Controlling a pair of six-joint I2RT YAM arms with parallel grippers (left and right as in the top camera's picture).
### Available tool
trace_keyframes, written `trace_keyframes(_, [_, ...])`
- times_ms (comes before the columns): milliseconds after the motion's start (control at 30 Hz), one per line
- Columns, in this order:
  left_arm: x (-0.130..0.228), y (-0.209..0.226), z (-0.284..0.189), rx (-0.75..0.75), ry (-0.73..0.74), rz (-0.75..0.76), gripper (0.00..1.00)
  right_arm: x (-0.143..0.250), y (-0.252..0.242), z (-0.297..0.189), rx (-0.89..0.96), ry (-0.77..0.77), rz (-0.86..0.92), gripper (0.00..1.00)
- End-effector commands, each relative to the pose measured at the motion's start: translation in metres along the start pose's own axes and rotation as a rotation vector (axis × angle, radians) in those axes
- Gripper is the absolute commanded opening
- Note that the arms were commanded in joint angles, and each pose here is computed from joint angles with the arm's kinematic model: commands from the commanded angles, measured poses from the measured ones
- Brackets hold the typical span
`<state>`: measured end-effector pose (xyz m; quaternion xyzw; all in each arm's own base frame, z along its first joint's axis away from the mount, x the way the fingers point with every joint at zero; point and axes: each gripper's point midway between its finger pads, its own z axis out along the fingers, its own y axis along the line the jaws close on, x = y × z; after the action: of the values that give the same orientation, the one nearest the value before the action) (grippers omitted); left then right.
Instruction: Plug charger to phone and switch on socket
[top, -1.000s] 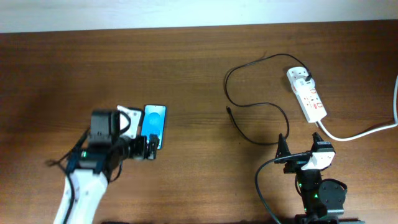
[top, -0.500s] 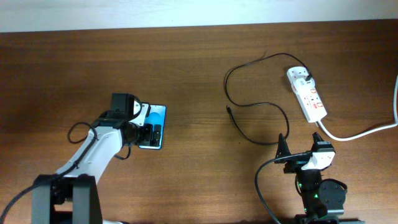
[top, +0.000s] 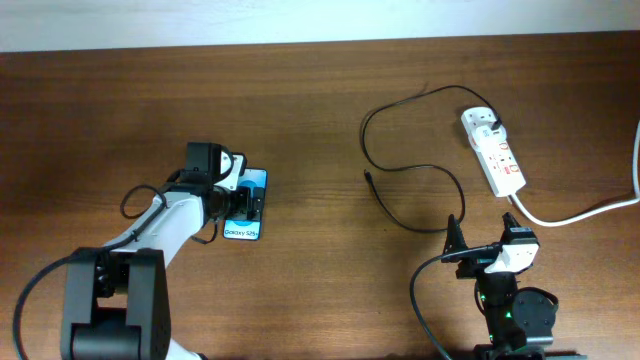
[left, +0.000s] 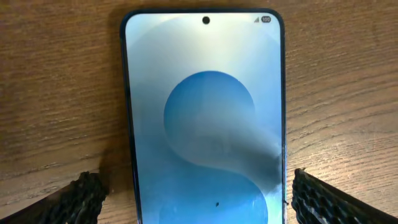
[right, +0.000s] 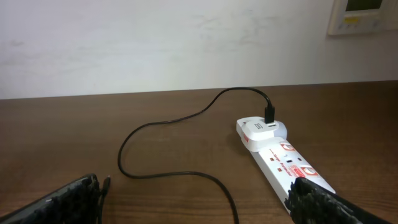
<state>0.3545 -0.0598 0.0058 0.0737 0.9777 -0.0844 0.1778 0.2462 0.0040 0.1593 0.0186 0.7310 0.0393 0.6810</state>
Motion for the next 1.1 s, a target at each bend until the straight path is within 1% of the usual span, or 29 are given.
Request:
trace_keyframes(0, [0.018,-0.018,0.014,0.047,0.064,0.059,0.99,0.002,-0.002,0.000,0.011,0.003,0.007,0.98])
trace_keyframes(67, [0.027,-0.019,0.018,-0.087,0.103,0.126,0.99,0.002,-0.002,0.000,0.011,0.003,0.007,0.99])
trace_keyframes(100, [0.032,-0.015,0.022,-0.134,0.123,0.109,0.99,0.002,-0.002,0.000,0.011,0.003,0.007,0.98])
trace_keyframes(200, [0.046,-0.013,0.032,-0.135,0.177,0.079,0.99,0.002,-0.003,0.000,0.011,0.002,0.007,0.98])
trace_keyframes(300, [0.065,-0.012,0.027,-0.150,0.246,-0.054,0.99,0.002,-0.003,0.000,0.011,0.002,0.007,0.98])
trace_keyframes(367, [0.063,-0.026,0.029,-0.073,0.242,-0.062,0.99,0.002,-0.002,0.000,0.011,0.003,0.007,0.98])
trace_keyframes(433, [0.063,-0.029,0.030,-0.053,0.243,-0.062,0.98,0.002,-0.002,0.000,0.011,0.003,0.007,0.98])
trace_keyframes(500, [0.063,-0.029,0.030,-0.053,0.243,-0.062,0.67,0.002,-0.003,0.000,0.011,0.002,0.007,0.98])
trace_keyframes(533, [0.064,-0.029,0.029,-0.053,0.246,-0.063,0.63,0.002,-0.002,0.000,0.011,0.003,0.007,0.98])
trace_keyframes(567, [0.065,-0.029,0.029,-0.054,0.251,-0.063,0.61,0.002,-0.002,0.000,0.011,0.003,0.007,0.98])
trace_keyframes(633, [0.064,-0.029,0.029,-0.054,0.249,-0.063,0.59,0.002,-0.003,0.000,0.011,0.002,0.007,0.98])
trace_keyframes(700, [0.062,-0.029,0.029,-0.054,0.245,-0.063,0.48,0.002,-0.003,0.000,0.011,0.002,0.007,0.98])
trace_keyframes(767, [0.053,-0.031,0.024,-0.053,0.240,-0.062,0.43,0.002,-0.003,0.000,0.011,0.002,0.007,0.98])
trace_keyframes(800, [0.043,-0.033,0.017,-0.052,0.238,-0.062,0.39,0.002,-0.002,0.000,0.011,0.003,0.007,0.98])
trace_keyframes(867, [0.024,-0.037,0.000,-0.046,0.225,-0.061,0.34,0.002,-0.003,0.000,0.011,0.002,0.007,0.98])
trace_keyframes(933, [0.004,-0.042,-0.022,-0.043,0.199,-0.063,0.34,0.002,-0.002,0.000,0.011,0.003,0.007,0.98])
trace_keyframes(1000, [-0.009,-0.047,-0.041,-0.029,0.165,-0.082,0.33,0.002,-0.003,0.000,0.011,0.002,0.007,0.98])
trace_keyframes(1067, [-0.011,-0.055,-0.051,0.012,0.154,-0.088,0.32,0.002,-0.003,0.000,0.011,0.002,0.007,0.98])
